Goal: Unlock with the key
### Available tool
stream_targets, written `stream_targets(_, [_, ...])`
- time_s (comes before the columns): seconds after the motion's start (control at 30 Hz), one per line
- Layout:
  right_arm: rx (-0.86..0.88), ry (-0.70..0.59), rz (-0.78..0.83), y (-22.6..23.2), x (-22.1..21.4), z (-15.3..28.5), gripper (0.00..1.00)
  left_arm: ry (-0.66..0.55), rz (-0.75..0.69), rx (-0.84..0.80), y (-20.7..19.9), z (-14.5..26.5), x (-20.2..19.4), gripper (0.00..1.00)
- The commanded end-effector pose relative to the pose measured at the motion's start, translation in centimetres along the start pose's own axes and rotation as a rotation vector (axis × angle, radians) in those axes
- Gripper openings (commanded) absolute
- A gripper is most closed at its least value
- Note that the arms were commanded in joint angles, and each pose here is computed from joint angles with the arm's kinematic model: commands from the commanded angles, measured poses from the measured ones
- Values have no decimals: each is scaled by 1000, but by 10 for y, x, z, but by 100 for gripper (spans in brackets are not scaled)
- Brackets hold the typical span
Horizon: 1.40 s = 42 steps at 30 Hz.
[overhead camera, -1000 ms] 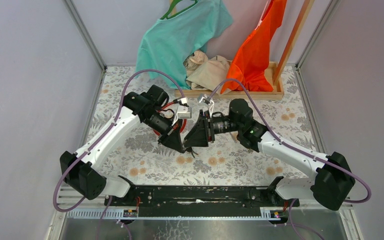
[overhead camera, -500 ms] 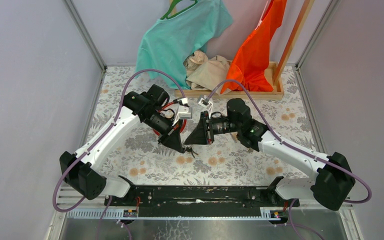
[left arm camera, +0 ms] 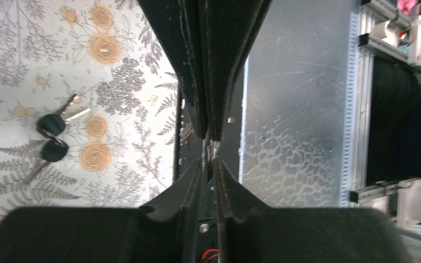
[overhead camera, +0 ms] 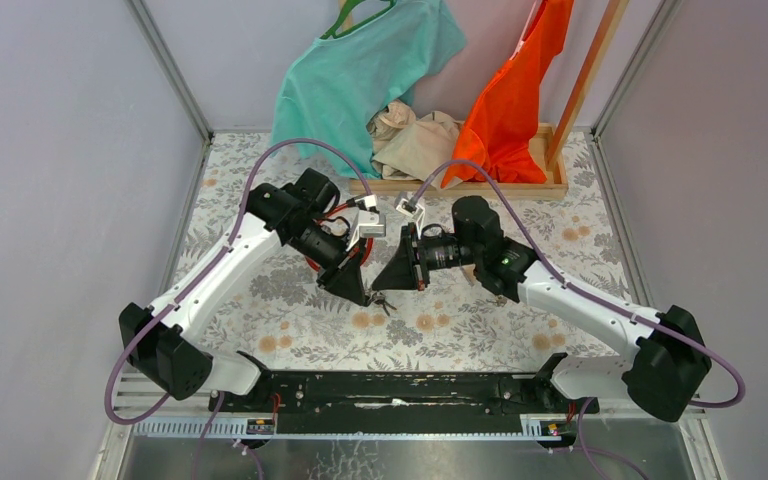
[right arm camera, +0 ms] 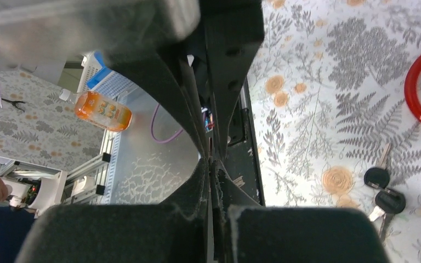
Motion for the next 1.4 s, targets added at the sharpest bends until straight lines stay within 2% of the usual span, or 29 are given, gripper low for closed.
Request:
stream_targets(0.0, [1, 9, 0, 11, 2, 5, 0, -28, -53, 72, 4, 9, 12, 31])
stream_targets(0.13, [-26, -68, 18, 12, 6, 11, 0, 0, -64, 137, 11, 12, 8, 63])
stream_targets(0.23, [-53, -95, 0, 6, 4, 16, 0, -1, -69, 190, 18, 18, 6, 67])
stream_targets(0.37, [-57, -126, -25, 1, 3, 19, 0, -27, -65, 167, 16, 17, 7, 72])
stream_targets(0.43, [-65, -141, -31, 0, 4, 22, 0, -15, -81, 222, 26, 20, 5, 73])
stream_targets(0.5, [-77, -165, -33, -1, 5, 28, 0, 2, -85, 331, 49, 29, 0, 77])
stream_targets(0.63, [-169, -215, -50, -12, 3, 40, 0, -4, -73, 627, 126, 58, -11, 83])
stream_targets(0.73, [-264, -234, -50, -20, 1, 49, 0, 22, -36, 791, 186, 72, -23, 84])
stream_targets(0.87, [-365, -251, -21, -25, 1, 60, 0, 13, -12, 864, 251, 75, -31, 79])
stream_targets(1.17, [-491, -270, 15, -32, -3, 76, 0, -164, -91, 1000, 333, 78, -17, 76])
stream_targets(1.37, [-503, -264, 15, -36, -2, 75, 0, -87, -39, 964, 365, 65, -35, 73])
Point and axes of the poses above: each gripper's point midway between its finger pads, its own z axis back along the fingers, its own y axis along the line the jaws close on, x = y × z, the point moved 4 cm from there along z, back along the fingers, and after that the axes turned 2 degrees about -z, right-handed, at the moved point
